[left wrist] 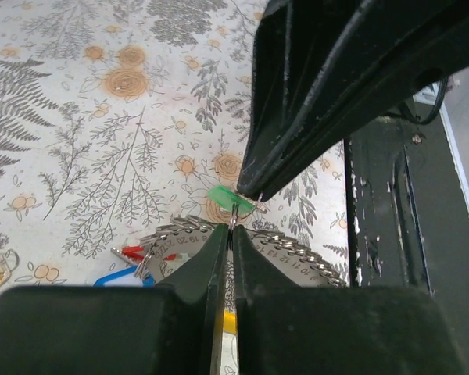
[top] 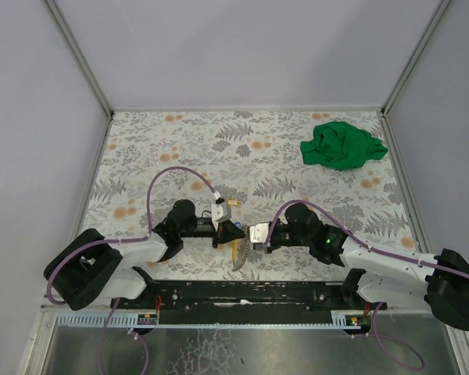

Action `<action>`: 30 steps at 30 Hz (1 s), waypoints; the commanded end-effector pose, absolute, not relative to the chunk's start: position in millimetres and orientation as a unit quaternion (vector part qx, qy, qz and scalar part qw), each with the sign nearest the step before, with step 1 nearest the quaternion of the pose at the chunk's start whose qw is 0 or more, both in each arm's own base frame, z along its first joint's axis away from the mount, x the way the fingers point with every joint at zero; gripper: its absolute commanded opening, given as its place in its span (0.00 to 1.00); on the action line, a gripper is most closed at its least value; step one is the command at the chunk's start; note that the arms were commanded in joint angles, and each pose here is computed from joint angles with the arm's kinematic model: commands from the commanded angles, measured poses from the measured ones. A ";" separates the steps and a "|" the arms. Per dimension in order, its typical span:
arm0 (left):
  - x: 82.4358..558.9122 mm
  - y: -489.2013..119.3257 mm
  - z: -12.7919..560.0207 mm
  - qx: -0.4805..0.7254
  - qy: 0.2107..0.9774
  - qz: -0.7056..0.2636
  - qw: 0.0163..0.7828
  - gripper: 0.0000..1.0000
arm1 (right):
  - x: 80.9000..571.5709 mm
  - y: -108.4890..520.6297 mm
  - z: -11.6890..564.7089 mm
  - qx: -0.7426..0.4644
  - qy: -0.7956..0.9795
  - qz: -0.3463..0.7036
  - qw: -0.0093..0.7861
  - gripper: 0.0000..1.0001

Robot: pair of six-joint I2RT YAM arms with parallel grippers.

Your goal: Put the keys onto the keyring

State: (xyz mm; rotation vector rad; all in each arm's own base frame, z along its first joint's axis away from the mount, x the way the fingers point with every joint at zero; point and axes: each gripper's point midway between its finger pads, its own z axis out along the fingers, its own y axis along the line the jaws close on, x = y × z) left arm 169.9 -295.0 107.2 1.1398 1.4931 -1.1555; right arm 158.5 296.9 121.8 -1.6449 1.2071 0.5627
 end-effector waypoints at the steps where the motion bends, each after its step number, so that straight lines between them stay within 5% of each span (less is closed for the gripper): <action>1: 192.3 -286.1 130.1 0.385 0.622 -0.452 0.510 0.00 | 161.1 305.1 147.8 -0.668 0.476 0.233 0.523 0.00; 21: 200.7 -268.3 170.4 0.185 0.623 -0.498 0.574 0.00 | 159.9 313.8 127.8 -0.674 0.483 0.244 0.503 0.00; 30: 187.7 -276.4 158.8 0.215 0.619 -0.492 0.573 0.00 | 169.9 305.0 137.5 -0.652 0.496 0.214 0.533 0.00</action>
